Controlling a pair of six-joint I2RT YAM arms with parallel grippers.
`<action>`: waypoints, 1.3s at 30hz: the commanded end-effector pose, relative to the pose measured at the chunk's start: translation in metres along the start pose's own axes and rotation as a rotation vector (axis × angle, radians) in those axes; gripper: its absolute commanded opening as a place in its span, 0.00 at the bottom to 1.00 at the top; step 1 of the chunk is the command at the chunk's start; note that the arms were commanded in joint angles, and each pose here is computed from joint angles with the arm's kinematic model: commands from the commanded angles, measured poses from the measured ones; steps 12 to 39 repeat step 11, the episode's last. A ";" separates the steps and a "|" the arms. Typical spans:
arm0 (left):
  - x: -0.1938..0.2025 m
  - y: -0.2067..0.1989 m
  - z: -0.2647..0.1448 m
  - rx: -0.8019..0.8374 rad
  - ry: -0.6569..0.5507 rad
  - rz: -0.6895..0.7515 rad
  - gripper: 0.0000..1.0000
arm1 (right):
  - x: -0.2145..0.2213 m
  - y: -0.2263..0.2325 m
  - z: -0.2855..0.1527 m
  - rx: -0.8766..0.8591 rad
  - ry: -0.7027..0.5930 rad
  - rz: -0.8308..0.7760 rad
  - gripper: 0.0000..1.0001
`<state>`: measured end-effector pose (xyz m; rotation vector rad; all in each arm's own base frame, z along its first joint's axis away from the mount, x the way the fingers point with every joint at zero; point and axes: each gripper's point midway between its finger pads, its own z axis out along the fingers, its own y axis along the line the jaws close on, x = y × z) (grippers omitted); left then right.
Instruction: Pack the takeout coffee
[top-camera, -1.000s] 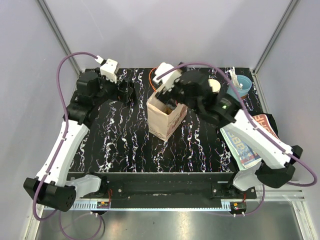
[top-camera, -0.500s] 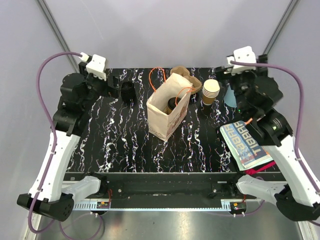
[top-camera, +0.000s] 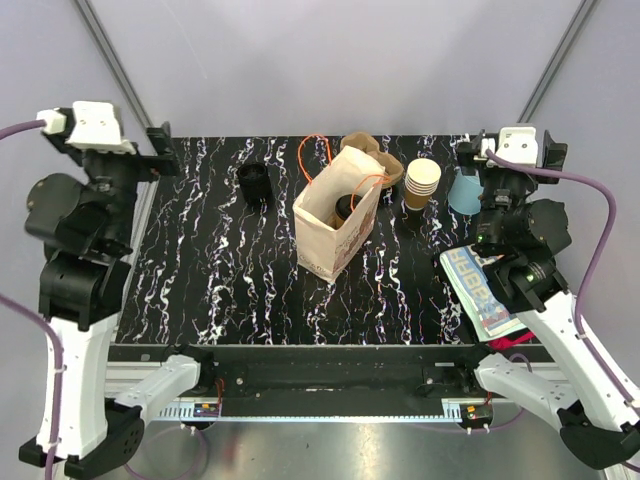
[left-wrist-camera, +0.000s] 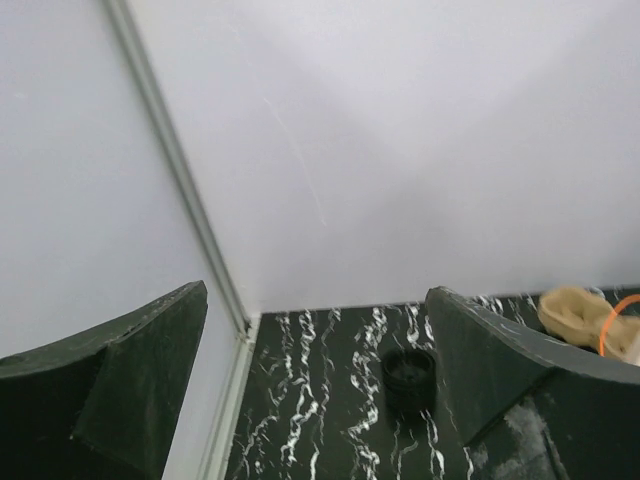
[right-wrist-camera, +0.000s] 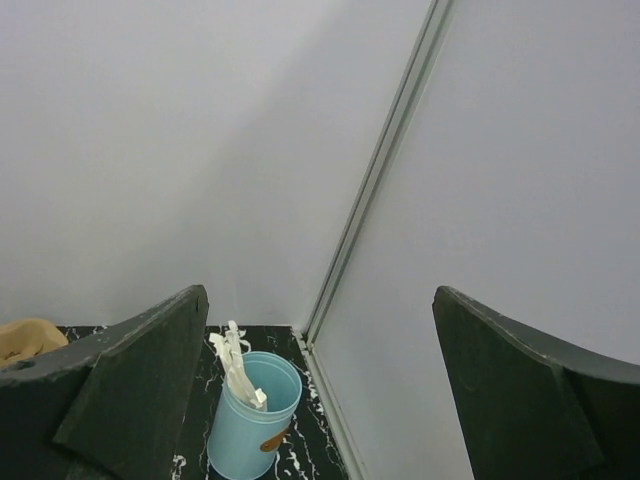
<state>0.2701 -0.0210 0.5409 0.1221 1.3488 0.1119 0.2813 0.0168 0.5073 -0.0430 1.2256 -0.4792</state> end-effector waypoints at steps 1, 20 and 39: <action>-0.024 0.032 -0.016 -0.142 -0.046 -0.007 0.99 | -0.020 -0.030 0.000 0.128 -0.051 0.112 1.00; -0.027 0.026 -0.016 -0.108 -0.046 -0.032 0.99 | -0.019 -0.021 0.004 0.087 -0.014 0.150 1.00; -0.027 0.026 -0.016 -0.108 -0.046 -0.032 0.99 | -0.019 -0.021 0.004 0.087 -0.014 0.150 1.00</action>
